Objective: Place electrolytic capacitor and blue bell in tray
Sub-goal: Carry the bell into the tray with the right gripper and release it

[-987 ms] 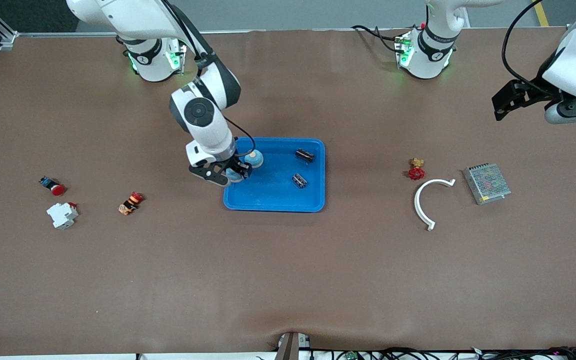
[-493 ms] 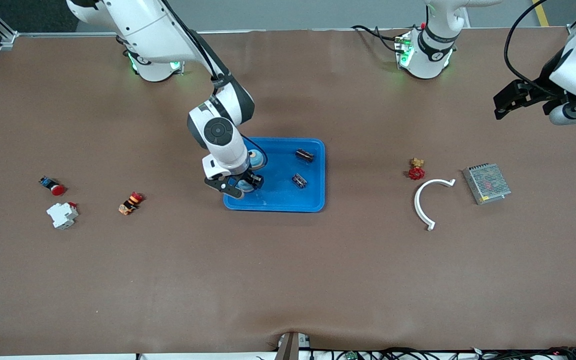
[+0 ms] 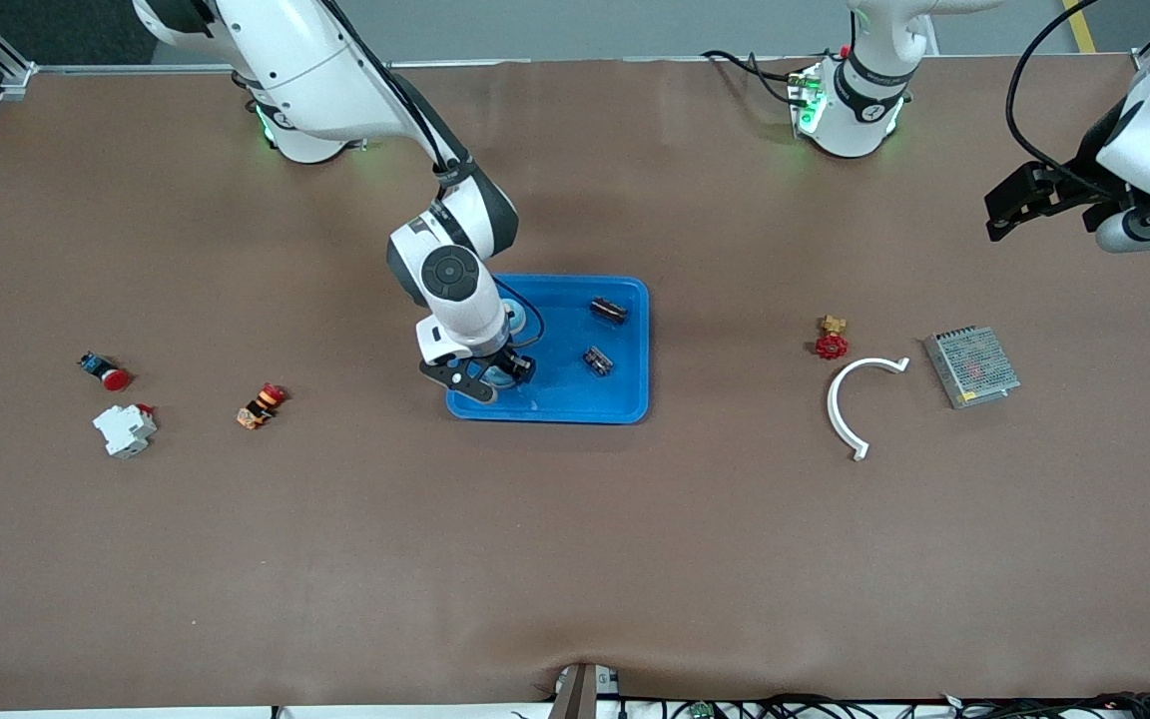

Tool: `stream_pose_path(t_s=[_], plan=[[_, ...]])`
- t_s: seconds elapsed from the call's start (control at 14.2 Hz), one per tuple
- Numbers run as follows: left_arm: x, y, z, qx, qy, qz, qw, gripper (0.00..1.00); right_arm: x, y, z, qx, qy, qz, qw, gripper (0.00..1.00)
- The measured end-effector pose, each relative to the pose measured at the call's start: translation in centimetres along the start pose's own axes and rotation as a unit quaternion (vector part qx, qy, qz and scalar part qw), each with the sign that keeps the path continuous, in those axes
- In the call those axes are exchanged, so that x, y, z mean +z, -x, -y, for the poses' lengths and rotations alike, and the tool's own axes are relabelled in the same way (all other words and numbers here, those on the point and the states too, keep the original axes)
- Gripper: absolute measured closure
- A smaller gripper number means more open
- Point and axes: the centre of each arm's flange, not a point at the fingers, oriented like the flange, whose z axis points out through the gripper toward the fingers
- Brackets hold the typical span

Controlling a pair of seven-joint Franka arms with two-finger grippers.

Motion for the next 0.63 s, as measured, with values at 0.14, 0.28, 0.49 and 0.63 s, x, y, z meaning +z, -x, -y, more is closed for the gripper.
stream_pose_path(t_s=[0.14,0.28,0.49,0.63], plan=[[0.0,0.0,0.0,0.0,0.0,-0.001,1.0,0.0,0.0,-0.2,0.0,0.001,0.0,-0.001,1.0,0.27],[0.0,0.0,0.0,0.0,0.0,-0.001,1.0,0.0,-0.2,-0.4,0.1,0.002,0.0,-0.002,1.0,0.08],[0.0,0.0,-0.1,0.001,0.0,-0.001,1.0,0.0,-1.3,-0.6,0.6,0.001,0.018,0.009,1.0,0.0],[0.0,0.0,-0.1,0.001,0.0,-0.001,1.0,0.0,-3.5,-1.4,1.3,-0.002,0.036,0.017,0.999,0.0]])
